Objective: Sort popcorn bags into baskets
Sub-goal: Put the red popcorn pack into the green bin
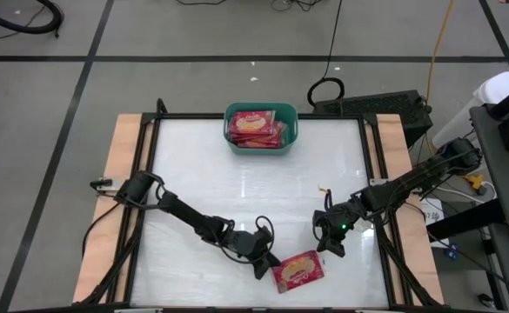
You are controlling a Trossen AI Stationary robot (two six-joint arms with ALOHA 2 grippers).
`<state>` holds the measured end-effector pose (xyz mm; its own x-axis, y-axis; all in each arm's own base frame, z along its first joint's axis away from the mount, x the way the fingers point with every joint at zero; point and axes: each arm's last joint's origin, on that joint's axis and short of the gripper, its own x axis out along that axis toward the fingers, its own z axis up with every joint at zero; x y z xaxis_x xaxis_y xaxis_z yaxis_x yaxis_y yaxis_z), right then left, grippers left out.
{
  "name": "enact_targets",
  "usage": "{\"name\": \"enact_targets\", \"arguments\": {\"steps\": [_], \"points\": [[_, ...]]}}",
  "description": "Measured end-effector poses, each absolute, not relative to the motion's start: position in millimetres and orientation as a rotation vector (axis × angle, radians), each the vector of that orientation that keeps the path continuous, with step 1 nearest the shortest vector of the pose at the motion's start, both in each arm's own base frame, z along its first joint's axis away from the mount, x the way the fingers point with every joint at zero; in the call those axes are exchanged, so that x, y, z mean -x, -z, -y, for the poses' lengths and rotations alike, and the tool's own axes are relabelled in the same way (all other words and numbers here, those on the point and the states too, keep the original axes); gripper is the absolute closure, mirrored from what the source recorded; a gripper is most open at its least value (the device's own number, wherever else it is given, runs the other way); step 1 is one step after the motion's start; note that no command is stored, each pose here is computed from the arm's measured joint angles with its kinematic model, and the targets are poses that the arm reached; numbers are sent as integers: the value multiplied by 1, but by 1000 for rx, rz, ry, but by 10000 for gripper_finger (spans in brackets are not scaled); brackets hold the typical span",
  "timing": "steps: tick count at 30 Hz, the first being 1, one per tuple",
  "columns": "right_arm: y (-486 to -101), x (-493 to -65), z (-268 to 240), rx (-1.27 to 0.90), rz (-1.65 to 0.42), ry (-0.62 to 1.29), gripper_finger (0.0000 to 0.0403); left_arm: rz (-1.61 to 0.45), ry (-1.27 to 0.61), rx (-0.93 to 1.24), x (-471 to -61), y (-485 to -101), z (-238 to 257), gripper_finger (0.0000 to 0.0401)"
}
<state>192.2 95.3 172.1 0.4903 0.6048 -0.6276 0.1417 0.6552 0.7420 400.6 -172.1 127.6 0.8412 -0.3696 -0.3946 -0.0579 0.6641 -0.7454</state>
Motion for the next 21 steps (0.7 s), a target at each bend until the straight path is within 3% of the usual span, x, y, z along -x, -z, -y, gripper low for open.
{"name": "enact_targets", "arguments": {"steps": [2,12,21], "points": [[-172,-193,-95,-841,-1044,-324,403,-563,193,838,-400,-128,172,391],[-176,-193,-94,-889,-1031,-311,395,-583,198,831,-399,-133,171,397],[-205,-205,-79,-928,-998,-237,295,-608,184,821,-397,-131,171,399]]}}
